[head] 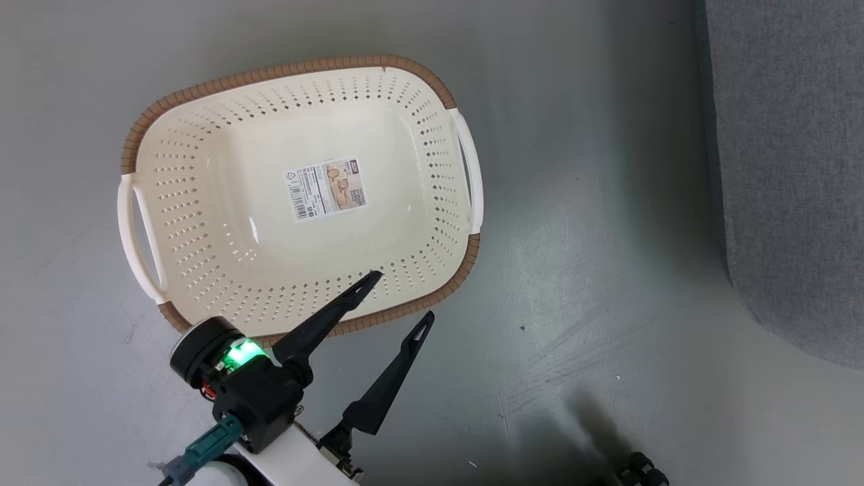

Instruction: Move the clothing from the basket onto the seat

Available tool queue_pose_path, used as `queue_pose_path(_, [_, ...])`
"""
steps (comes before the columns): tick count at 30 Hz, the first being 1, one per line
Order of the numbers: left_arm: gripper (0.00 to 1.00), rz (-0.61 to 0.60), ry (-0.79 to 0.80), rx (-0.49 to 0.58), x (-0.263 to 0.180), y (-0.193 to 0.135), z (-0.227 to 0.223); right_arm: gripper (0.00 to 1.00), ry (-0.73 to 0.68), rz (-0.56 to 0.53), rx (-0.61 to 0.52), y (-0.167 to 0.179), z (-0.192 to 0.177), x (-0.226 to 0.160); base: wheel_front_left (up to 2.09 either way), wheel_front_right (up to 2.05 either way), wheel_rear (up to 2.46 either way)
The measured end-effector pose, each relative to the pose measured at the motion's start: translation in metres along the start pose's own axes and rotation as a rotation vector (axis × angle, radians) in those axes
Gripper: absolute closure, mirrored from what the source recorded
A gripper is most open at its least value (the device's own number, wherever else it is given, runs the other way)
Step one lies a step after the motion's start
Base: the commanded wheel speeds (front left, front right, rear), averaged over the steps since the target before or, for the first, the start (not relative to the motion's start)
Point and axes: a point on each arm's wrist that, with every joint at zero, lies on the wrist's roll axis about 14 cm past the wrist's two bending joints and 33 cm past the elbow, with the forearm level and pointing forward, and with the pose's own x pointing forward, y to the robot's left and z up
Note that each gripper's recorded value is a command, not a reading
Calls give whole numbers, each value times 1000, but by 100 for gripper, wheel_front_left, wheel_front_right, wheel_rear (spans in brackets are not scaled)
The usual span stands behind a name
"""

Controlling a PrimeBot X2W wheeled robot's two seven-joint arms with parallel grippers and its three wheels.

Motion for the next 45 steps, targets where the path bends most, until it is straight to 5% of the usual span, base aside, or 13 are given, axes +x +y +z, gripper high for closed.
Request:
queue_pose_path(5, [0,-2,0,4,5,3,-2,99,-9,7,-17,2,-1,0,0,0,0])
queue_pose_path(8, [0,-8,-5,3,6,1,-1,14,-8,6,-19,1,-1,-1,0,0,0])
queue_pose_path(9, [0,-13,-15,7,8,0,2,0,-12,6,-24,1,1,-2,0,0,0])
queue_pose_path(29, [0,-37,-128,50,23,-9,34,0,-66,84,-52,5,35,-29,0,0,0])
queue_pose_path(36, [0,7,-201,54,21,-3,53,0,-148,185,-32,34,64,-50,0,0,0])
queue_pose_path(45, [0,91,-306,54,9,6,82,0,-96,342,-30,75,49,-97,0,0,0])
